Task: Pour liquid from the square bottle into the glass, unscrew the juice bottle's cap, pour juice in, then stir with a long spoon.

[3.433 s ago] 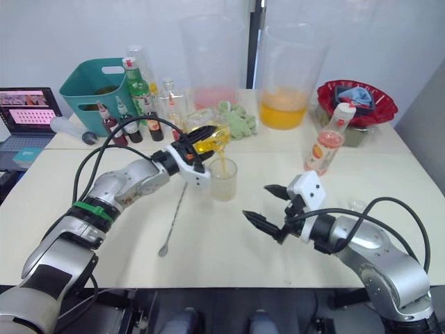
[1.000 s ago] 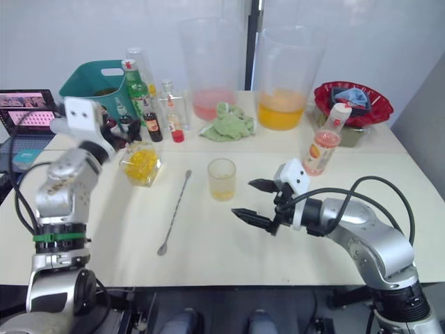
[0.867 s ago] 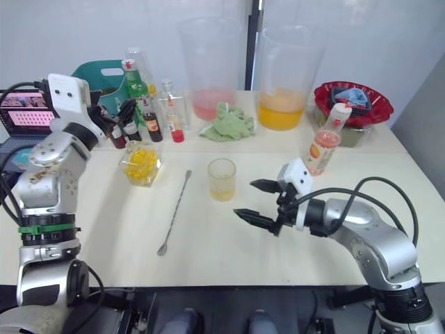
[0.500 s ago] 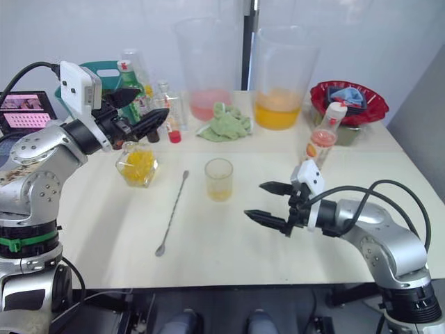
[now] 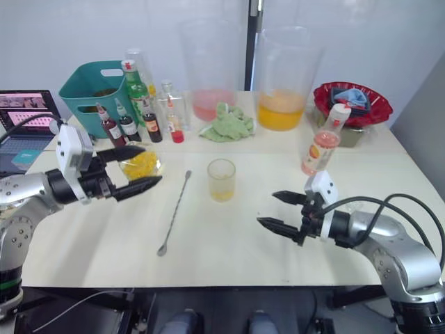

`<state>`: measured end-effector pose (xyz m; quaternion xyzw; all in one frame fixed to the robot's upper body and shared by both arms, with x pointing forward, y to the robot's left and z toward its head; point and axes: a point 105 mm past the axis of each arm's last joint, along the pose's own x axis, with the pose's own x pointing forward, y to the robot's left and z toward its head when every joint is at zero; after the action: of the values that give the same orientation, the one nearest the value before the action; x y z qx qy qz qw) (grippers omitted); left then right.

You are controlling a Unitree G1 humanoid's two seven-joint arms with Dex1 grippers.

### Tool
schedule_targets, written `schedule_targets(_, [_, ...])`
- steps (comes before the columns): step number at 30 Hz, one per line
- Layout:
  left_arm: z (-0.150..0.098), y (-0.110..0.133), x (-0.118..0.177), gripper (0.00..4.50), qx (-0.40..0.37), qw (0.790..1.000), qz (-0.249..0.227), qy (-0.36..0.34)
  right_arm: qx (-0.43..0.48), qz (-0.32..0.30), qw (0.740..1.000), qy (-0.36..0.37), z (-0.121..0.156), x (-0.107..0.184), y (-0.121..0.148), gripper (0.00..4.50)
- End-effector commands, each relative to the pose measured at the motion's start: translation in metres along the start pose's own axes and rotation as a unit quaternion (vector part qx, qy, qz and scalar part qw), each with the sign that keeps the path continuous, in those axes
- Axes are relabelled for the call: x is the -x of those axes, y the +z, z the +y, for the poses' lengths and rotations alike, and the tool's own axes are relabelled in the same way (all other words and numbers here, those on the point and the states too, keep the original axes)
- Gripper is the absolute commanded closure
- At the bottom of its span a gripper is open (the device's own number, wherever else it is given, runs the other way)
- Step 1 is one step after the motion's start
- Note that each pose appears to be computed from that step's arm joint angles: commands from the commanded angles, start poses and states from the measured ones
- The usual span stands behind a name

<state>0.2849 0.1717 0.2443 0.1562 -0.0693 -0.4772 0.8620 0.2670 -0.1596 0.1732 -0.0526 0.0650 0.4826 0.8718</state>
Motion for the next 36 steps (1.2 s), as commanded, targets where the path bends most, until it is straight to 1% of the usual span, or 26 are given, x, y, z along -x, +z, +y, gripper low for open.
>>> schedule_targets(1, [0.003,0.001,0.004,0.03,-0.036,0.999,-0.008,-0.010,0.042,-0.031,0.998,-0.040,0.000,0.014,0.017,0.00])
schedule_targets(3, [0.004,-0.004,0.003,0.03,-0.026,0.999,-0.026,-0.011,0.049,-0.046,0.995,-0.080,-0.004,0.024,0.017,0.00])
schedule_targets(5, [0.004,-0.007,0.001,0.03,-0.005,0.998,-0.056,-0.017,0.063,-0.080,0.985,-0.141,-0.016,0.039,0.024,0.00])
schedule_targets(6, [0.003,-0.009,0.001,0.03,-0.006,0.998,-0.064,-0.019,0.068,-0.093,0.980,-0.163,-0.019,0.045,0.026,0.00])
schedule_targets(7, [0.002,-0.011,0.001,0.03,0.003,0.997,-0.068,-0.024,0.072,-0.092,0.978,-0.175,-0.020,0.051,0.024,0.00])
schedule_targets(8, [0.001,-0.014,0.001,0.03,0.009,0.997,-0.071,-0.028,0.071,-0.088,0.978,-0.176,-0.015,0.057,0.020,0.00])
schedule_targets(10, [-0.002,-0.021,0.000,0.03,0.023,0.996,-0.074,-0.036,0.055,-0.099,0.974,-0.196,-0.008,0.070,0.017,0.00])
schedule_targets(12, [-0.001,-0.025,-0.002,0.03,0.029,0.996,-0.076,-0.038,0.043,-0.113,0.967,-0.223,-0.007,0.081,0.014,0.00])
schedule_targets(14, [0.001,-0.026,-0.003,0.03,0.034,0.995,-0.081,-0.040,0.038,-0.115,0.960,-0.252,-0.007,0.091,0.008,0.00])
schedule_targets(16, [0.000,-0.029,-0.004,0.03,0.042,0.994,-0.084,-0.047,0.038,-0.117,0.947,-0.297,-0.009,0.106,0.000,0.00])
schedule_targets(19, [-0.002,-0.040,-0.001,0.03,0.055,0.995,-0.066,-0.058,0.028,-0.130,0.924,-0.359,-0.012,0.125,-0.009,0.00])
schedule_targets(21, [-0.001,-0.046,0.001,0.03,0.058,0.995,-0.060,-0.053,0.024,-0.136,0.917,-0.374,-0.012,0.129,-0.011,0.00])
schedule_targets(24, [-0.001,-0.050,0.003,0.03,0.068,0.995,-0.055,-0.054,0.022,-0.139,0.914,-0.379,-0.012,0.128,-0.013,0.00])
schedule_targets(27, [0.001,-0.051,0.005,0.03,0.070,0.995,-0.064,-0.038,0.008,-0.141,0.914,-0.379,-0.017,0.124,-0.015,0.00])
schedule_targets(29, [0.002,-0.053,0.008,0.03,0.081,0.994,-0.064,-0.025,0.008,-0.139,0.911,-0.388,-0.029,0.121,-0.013,0.00])
schedule_targets(31, [-0.002,-0.056,0.011,0.03,0.078,0.995,-0.055,-0.022,0.024,-0.137,0.899,-0.415,-0.048,0.121,-0.005,0.00])
schedule_targets(32, [-0.004,-0.056,0.013,0.03,0.075,0.995,-0.056,-0.016,0.019,-0.136,0.897,-0.420,-0.061,0.116,-0.001,0.00])
schedule_targets(34, [-0.008,-0.054,0.016,0.03,0.073,0.995,-0.060,-0.009,0.023,-0.135,0.899,-0.416,-0.076,0.106,0.008,0.00])
schedule_targets(36, [-0.011,-0.052,0.016,0.03,0.071,0.995,-0.064,-0.005,0.032,-0.133,0.902,-0.411,-0.084,0.100,0.015,0.00])
